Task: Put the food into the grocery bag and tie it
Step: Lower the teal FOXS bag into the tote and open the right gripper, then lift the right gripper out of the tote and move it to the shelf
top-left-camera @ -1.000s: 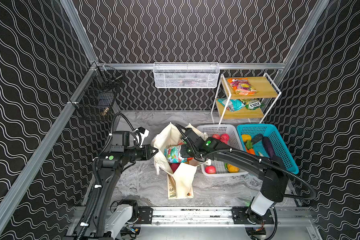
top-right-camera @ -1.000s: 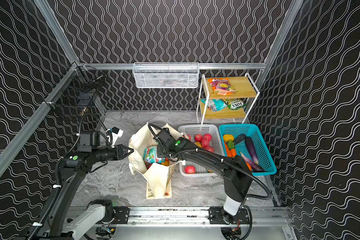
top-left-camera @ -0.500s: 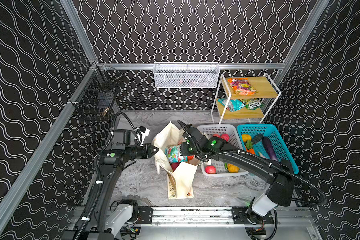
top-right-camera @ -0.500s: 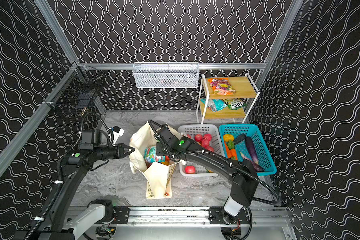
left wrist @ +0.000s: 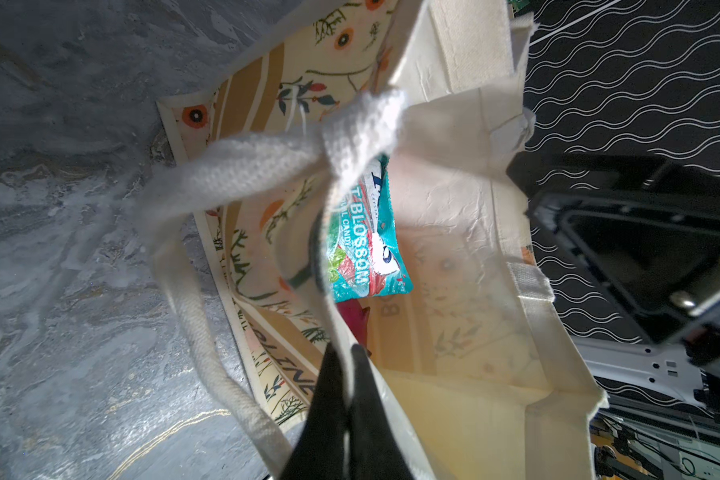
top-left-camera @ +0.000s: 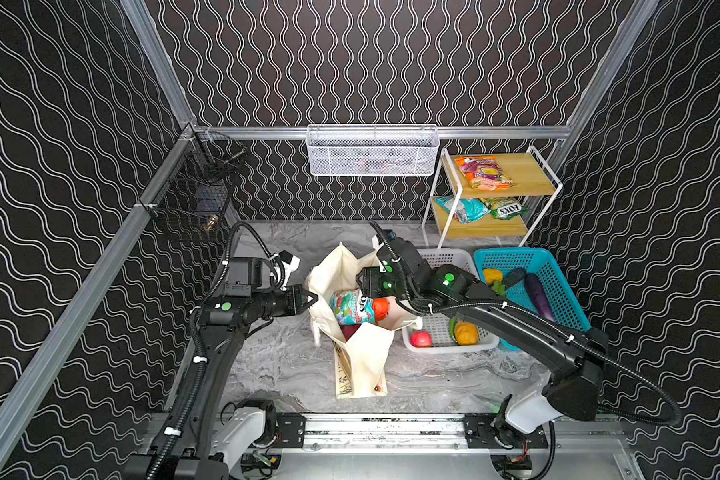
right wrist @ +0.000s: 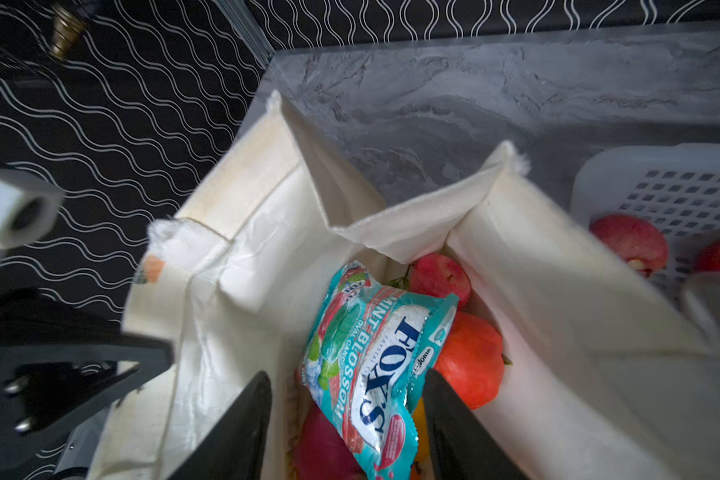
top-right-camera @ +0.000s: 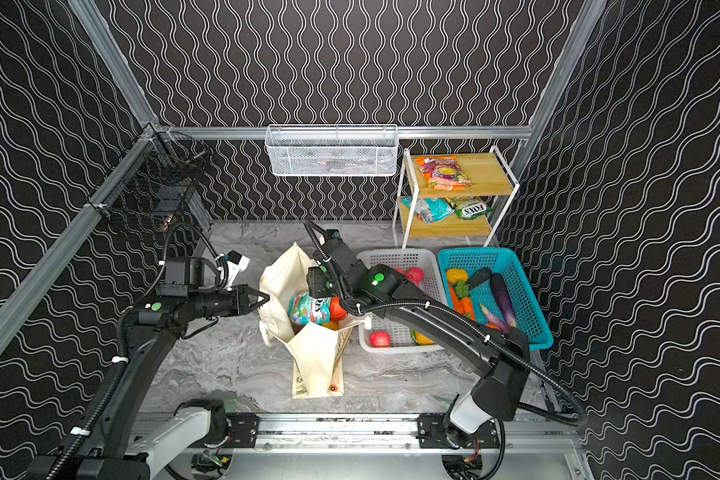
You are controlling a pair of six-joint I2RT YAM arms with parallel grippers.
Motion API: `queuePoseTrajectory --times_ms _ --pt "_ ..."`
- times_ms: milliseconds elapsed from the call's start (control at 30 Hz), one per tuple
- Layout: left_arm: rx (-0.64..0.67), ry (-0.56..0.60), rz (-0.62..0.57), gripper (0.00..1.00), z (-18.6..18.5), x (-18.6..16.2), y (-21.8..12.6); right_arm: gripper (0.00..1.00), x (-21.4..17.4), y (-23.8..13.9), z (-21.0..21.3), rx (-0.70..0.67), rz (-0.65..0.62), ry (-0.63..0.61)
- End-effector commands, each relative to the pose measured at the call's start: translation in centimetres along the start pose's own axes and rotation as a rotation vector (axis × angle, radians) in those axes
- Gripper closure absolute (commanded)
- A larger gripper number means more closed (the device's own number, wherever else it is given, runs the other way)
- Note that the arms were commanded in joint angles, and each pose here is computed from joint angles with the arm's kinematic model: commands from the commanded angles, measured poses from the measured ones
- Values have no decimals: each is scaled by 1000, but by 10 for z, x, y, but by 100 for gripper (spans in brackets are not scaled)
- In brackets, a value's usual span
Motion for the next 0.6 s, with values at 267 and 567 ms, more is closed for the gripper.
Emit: queuePoseTrajectory --times_ms 267,567 --pt "4 37 3 100 0 5 2 39 29 -51 1 8 -135 -6" --pt "-4 44 -3 100 -4 9 0 36 62 -102 -18 -116 -295 -52"
Point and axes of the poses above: each gripper's point midway between its finger pads, its own y axis out along the fingers, its own z axis along the line the jaws close on, x = y × z, the point moved 4 cm from there along -y, back along the fingers, and after that the axes turned 10 degrees about -y, right-handed, at the moved point
